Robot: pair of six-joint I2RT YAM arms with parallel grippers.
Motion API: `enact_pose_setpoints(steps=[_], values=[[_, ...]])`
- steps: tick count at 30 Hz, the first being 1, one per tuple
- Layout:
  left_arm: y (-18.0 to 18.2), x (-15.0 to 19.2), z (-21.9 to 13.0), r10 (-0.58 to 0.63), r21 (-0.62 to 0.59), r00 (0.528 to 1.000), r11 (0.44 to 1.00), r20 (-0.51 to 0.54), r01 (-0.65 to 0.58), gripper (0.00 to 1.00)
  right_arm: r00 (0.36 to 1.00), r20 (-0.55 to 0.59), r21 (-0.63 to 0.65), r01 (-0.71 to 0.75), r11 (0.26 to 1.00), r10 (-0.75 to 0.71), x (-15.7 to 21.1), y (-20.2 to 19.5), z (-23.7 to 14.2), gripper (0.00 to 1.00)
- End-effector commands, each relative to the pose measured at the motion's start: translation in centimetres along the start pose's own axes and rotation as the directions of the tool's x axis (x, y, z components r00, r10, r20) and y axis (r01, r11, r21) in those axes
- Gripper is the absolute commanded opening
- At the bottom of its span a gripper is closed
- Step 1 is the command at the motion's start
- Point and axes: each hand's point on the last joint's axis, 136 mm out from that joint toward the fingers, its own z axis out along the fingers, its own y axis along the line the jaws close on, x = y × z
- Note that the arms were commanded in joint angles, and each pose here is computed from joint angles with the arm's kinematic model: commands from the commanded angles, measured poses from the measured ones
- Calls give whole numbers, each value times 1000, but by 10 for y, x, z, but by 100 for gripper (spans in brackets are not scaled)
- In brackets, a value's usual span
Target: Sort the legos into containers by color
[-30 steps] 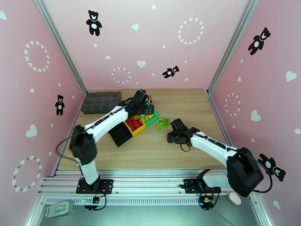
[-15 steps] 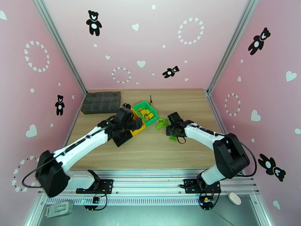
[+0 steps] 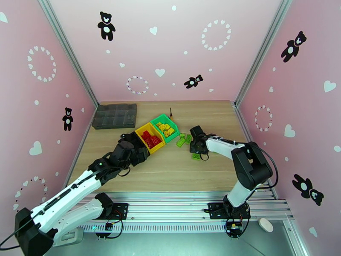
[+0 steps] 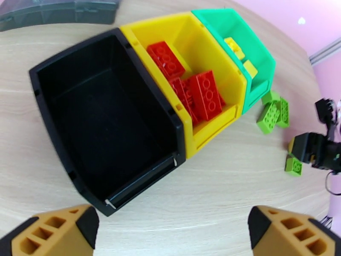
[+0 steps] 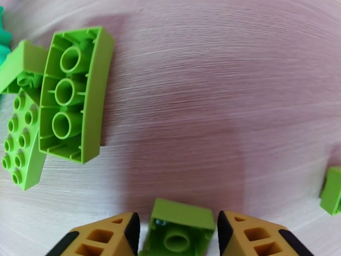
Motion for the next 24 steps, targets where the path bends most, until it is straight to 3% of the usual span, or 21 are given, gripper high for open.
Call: enact_pose_setpoints(steps=[1,11,16,24], values=[[10,3,0,-1,-49,1000,999,-3,1,98,1000,15,-17,-6,1000,7,-8,5,-1,44],[-7,-27,12,-70,49,997,996,-14,71,98,996,84,-112,36,993,-27,-25,31,-38,22],[-6,-49,23,-145,103,989,984,-27,148,99,988,109,-223,133,966,-110,-29,85,-60,20],[14,-94,22,-258,141,966,957,9,255,98,955,138,-447,298,844,-264,-16,209,-92,15]])
